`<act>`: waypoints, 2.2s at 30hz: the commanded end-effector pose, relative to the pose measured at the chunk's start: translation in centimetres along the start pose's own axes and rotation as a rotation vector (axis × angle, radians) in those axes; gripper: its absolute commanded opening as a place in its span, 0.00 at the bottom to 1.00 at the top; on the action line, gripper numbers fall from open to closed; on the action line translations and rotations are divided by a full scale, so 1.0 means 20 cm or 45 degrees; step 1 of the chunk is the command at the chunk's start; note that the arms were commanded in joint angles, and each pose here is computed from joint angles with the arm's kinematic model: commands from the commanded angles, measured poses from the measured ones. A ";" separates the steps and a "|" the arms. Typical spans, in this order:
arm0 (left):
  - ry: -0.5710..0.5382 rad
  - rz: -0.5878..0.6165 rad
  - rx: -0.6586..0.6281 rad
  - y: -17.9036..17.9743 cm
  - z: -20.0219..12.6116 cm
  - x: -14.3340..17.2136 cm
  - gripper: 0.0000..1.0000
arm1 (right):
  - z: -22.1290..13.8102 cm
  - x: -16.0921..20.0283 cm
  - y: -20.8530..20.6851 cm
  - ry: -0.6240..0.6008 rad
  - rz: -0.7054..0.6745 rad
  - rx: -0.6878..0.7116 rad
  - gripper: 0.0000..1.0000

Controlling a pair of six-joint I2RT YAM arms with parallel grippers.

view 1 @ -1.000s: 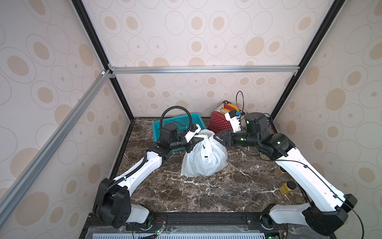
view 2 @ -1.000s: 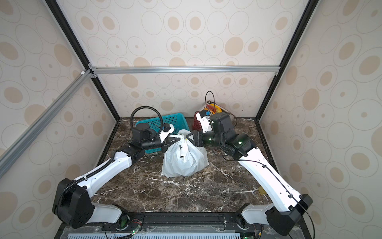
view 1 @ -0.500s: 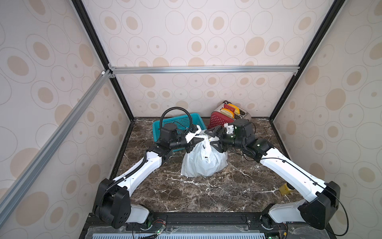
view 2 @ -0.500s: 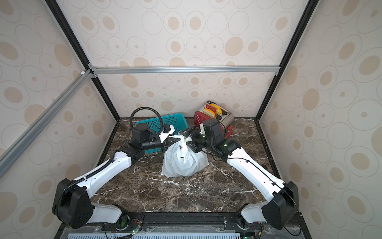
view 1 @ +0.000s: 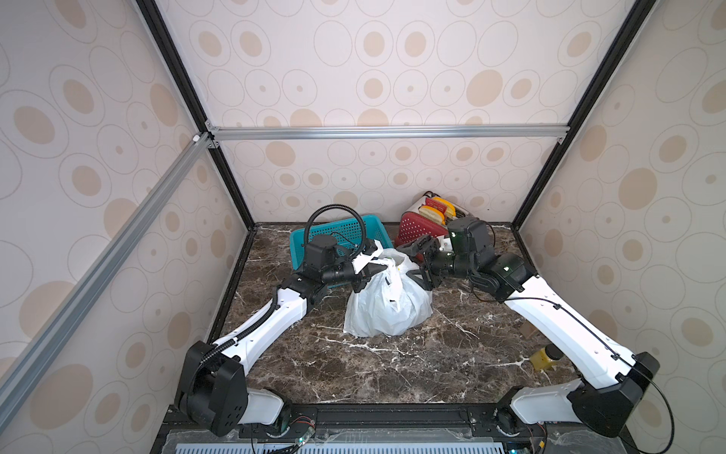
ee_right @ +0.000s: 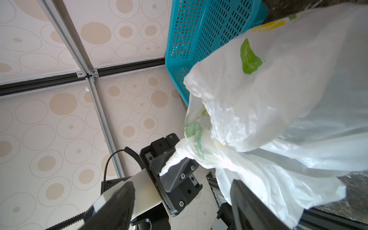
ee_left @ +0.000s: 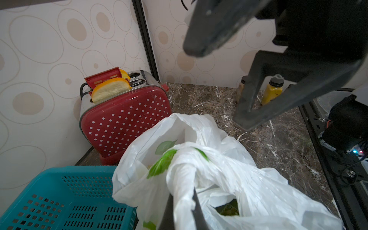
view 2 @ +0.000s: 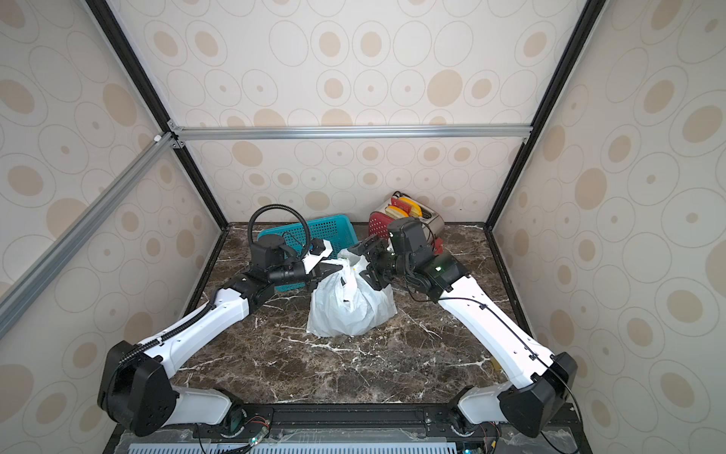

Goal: Place the pineapple into a plastic bag & tie a knot
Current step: Cross the plastic bag at the center of the board.

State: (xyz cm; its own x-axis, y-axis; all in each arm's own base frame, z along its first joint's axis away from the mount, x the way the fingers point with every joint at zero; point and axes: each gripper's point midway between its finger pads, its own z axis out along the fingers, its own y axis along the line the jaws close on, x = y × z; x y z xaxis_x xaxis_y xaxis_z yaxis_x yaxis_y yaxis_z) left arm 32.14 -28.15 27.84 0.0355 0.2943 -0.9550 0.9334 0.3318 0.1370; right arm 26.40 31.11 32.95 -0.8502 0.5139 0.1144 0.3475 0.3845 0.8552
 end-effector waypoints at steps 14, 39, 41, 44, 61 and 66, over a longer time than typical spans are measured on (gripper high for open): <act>-0.037 0.053 -0.002 -0.02 -0.04 -0.09 0.00 | 0.31 -0.02 -0.17 0.047 0.253 0.016 0.87; -0.026 -0.003 -0.045 -0.04 -0.08 -0.08 0.00 | 0.46 -0.19 -0.27 -0.184 0.450 0.041 0.45; -0.018 -0.008 -0.050 -0.05 -0.09 -0.07 0.00 | 0.46 -0.21 -0.27 -0.205 0.436 0.053 0.38; 0.004 -0.011 -0.036 -0.07 -0.09 -0.06 0.00 | 0.47 -0.26 -0.24 -0.251 0.361 0.033 0.24; -0.056 -0.151 0.264 -0.51 0.01 -0.21 0.00 | 0.22 -0.36 -0.09 -0.097 -0.283 0.124 0.00; -0.177 -0.136 0.184 -0.49 0.06 -0.35 0.00 | 0.21 -0.35 0.00 -0.007 -0.446 0.113 0.00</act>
State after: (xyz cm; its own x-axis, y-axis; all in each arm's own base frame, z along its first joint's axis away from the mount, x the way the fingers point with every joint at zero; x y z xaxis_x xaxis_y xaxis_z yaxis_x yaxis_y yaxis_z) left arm 27.21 -32.06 29.38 -0.0614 0.2517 -0.9659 0.9269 0.3735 0.0384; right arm 29.70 31.39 27.75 -0.9380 0.3454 0.0291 0.2393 0.5843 0.7754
